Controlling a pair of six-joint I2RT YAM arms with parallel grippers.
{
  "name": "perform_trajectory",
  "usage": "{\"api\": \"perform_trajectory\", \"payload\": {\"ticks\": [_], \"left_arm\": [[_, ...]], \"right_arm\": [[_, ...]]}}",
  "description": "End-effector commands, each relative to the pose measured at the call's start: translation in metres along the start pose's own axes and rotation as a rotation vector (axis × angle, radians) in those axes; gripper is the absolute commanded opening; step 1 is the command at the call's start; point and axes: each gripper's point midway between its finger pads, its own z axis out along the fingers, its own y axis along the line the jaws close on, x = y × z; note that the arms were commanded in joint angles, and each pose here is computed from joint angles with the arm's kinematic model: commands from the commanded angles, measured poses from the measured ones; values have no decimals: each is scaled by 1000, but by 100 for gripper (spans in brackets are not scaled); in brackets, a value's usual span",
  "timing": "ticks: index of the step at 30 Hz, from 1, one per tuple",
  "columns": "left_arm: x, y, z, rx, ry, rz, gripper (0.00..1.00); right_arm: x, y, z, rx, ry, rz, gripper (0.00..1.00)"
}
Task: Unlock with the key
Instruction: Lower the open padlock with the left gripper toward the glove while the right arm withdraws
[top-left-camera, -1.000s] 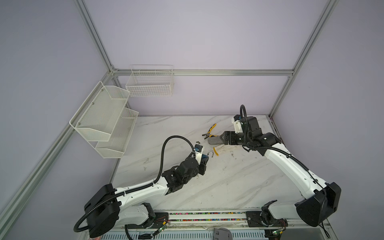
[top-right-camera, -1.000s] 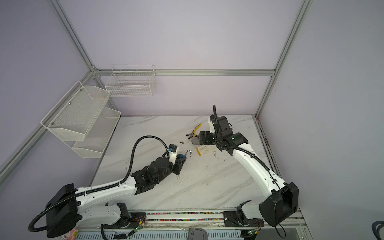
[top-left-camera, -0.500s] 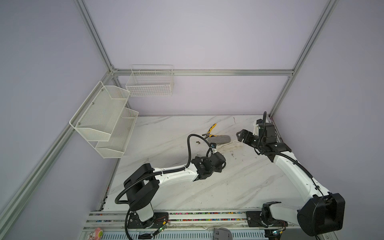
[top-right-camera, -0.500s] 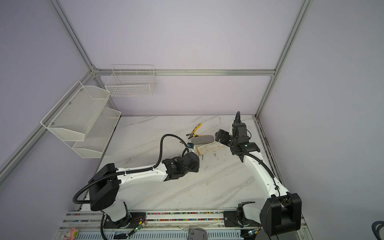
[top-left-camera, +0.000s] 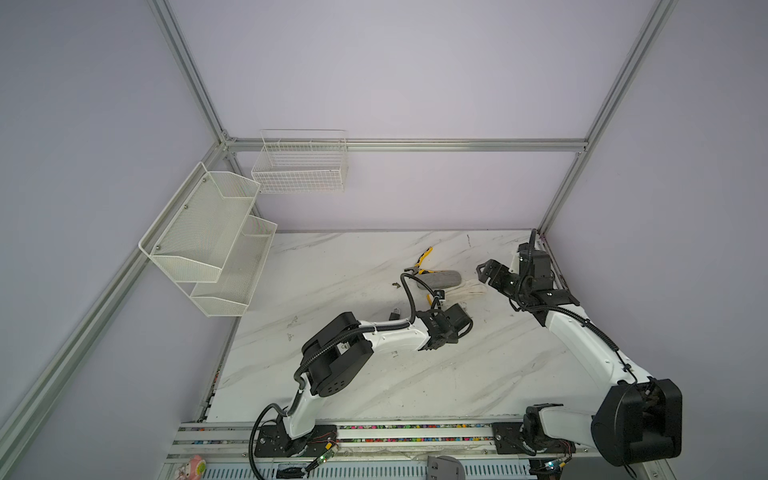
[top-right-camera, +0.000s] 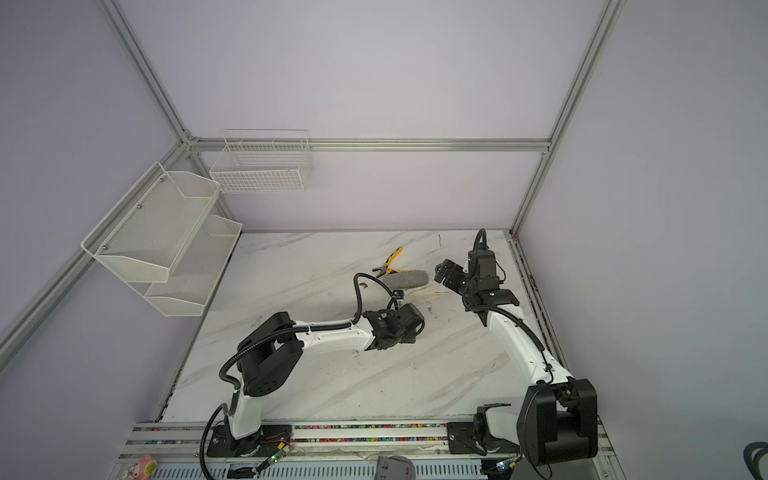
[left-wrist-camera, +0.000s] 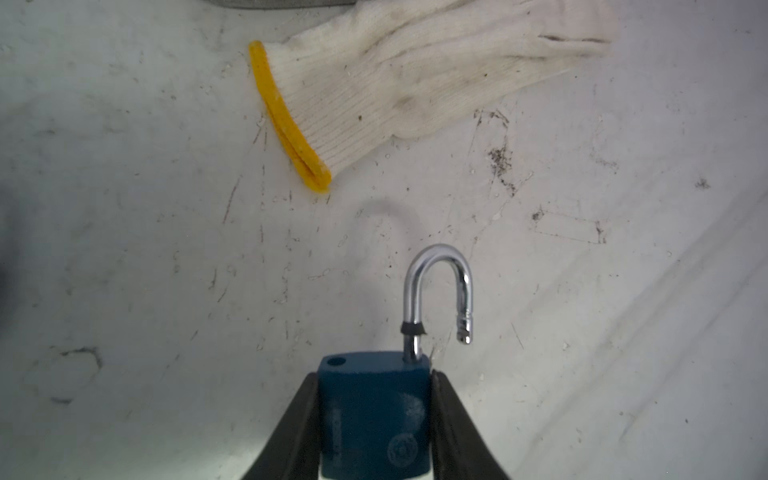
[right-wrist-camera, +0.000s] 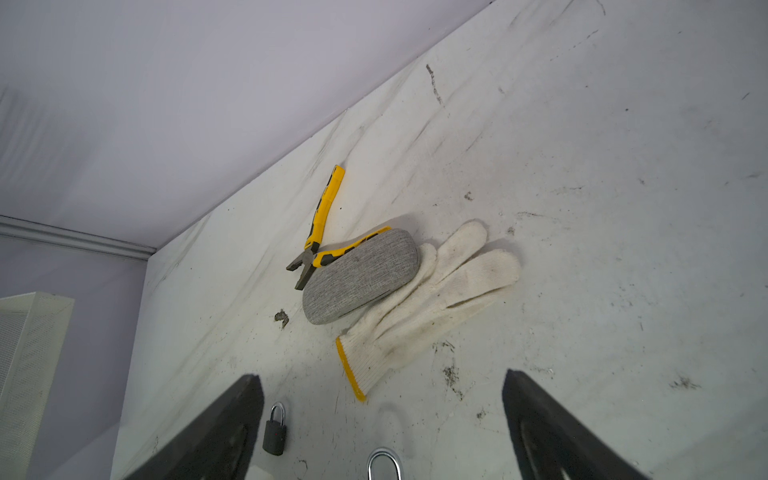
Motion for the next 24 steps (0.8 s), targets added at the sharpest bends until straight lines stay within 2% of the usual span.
{"api": "perform_trajectory", "payload": {"ticks": [1, 9, 15, 24], "left_arm": [[-28, -29, -14, 62, -45, -69, 0], [-15, -24, 3, 26, -13, -77, 0], [-7, -25, 12, 28, 20, -83, 18], [-9, -27, 9, 37, 20, -86, 31]], "right_arm": [[-2, -2, 4, -13, -10, 23, 93], [-1, -4, 8, -20, 1, 28, 93], [1, -5, 8, -21, 1, 21, 93], [1, -2, 5, -35, 4, 0, 93]]}}
